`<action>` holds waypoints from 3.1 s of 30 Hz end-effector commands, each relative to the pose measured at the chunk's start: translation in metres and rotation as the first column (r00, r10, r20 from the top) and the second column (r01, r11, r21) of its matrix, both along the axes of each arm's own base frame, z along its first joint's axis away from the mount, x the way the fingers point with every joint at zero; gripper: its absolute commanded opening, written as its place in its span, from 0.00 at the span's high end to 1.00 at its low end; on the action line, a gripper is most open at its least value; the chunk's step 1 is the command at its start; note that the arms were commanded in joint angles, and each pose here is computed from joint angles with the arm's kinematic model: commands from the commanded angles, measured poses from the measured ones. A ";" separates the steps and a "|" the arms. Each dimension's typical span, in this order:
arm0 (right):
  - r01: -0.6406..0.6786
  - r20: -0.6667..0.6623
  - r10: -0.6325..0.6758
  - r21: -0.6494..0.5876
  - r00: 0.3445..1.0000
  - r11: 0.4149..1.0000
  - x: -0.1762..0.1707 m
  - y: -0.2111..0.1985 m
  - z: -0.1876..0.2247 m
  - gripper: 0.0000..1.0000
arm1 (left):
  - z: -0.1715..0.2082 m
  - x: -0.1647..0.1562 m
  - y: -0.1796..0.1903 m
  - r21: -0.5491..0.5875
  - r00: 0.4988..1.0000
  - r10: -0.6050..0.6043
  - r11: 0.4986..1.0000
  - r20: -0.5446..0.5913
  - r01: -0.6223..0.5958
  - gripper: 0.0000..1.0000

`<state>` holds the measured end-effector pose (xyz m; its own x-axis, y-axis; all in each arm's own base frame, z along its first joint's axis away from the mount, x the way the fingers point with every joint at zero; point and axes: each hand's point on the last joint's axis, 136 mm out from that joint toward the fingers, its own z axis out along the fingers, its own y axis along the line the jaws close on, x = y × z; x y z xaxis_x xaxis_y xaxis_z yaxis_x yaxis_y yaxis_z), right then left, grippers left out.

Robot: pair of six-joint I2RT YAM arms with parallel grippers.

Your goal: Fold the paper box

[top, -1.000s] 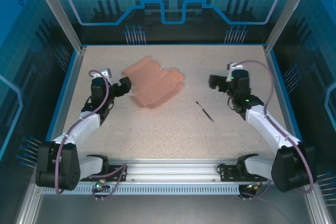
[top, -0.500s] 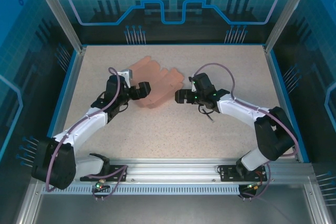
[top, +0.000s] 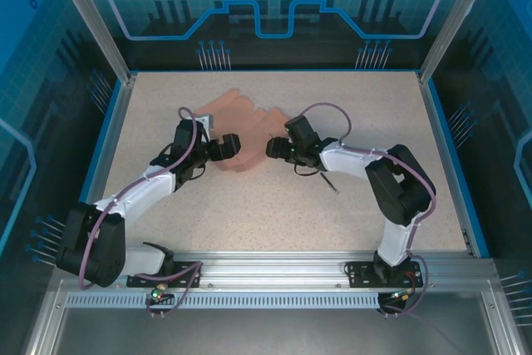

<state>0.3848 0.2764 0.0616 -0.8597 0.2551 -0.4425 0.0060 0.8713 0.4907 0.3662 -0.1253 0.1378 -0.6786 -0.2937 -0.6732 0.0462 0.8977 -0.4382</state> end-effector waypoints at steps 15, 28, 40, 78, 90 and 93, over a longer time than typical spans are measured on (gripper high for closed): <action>0.095 -0.020 -0.095 0.029 0.995 0.995 0.030 0.022 -0.021 0.54 | 0.016 -0.004 0.002 0.019 0.999 -0.004 1.000 0.048 0.003 0.01; 0.159 -0.028 -0.158 0.059 0.987 0.986 0.036 0.020 -0.029 0.59 | 0.022 -0.005 0.003 0.022 0.998 -0.002 1.000 0.062 0.001 0.01; 0.259 -0.025 -0.258 0.109 0.966 0.960 0.046 0.013 -0.034 0.70 | 0.027 -0.009 0.005 0.026 0.997 -0.006 1.000 0.072 0.004 0.01; -0.669 0.492 0.625 -0.108 0.607 0.735 -0.010 -0.032 0.228 1.00 | 0.218 -0.023 -0.029 0.326 0.785 -0.432 0.894 0.443 0.308 0.07; -0.817 0.548 0.774 -0.257 0.316 0.516 -0.084 -0.020 0.280 1.00 | 0.238 -0.074 -0.050 0.617 0.532 -0.793 0.585 0.298 0.526 0.04; -0.827 0.548 0.794 -0.295 0.264 0.479 -0.097 -0.017 0.281 1.00 | 0.237 -0.089 -0.058 0.626 0.471 -0.837 0.530 0.278 0.572 0.04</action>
<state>0.3149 0.2571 0.3308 -0.3042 -0.3640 -0.8804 -0.9271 0.3256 0.1857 0.3012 -0.1725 0.3823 -0.0886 0.4340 -0.8966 0.7509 0.6205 0.2262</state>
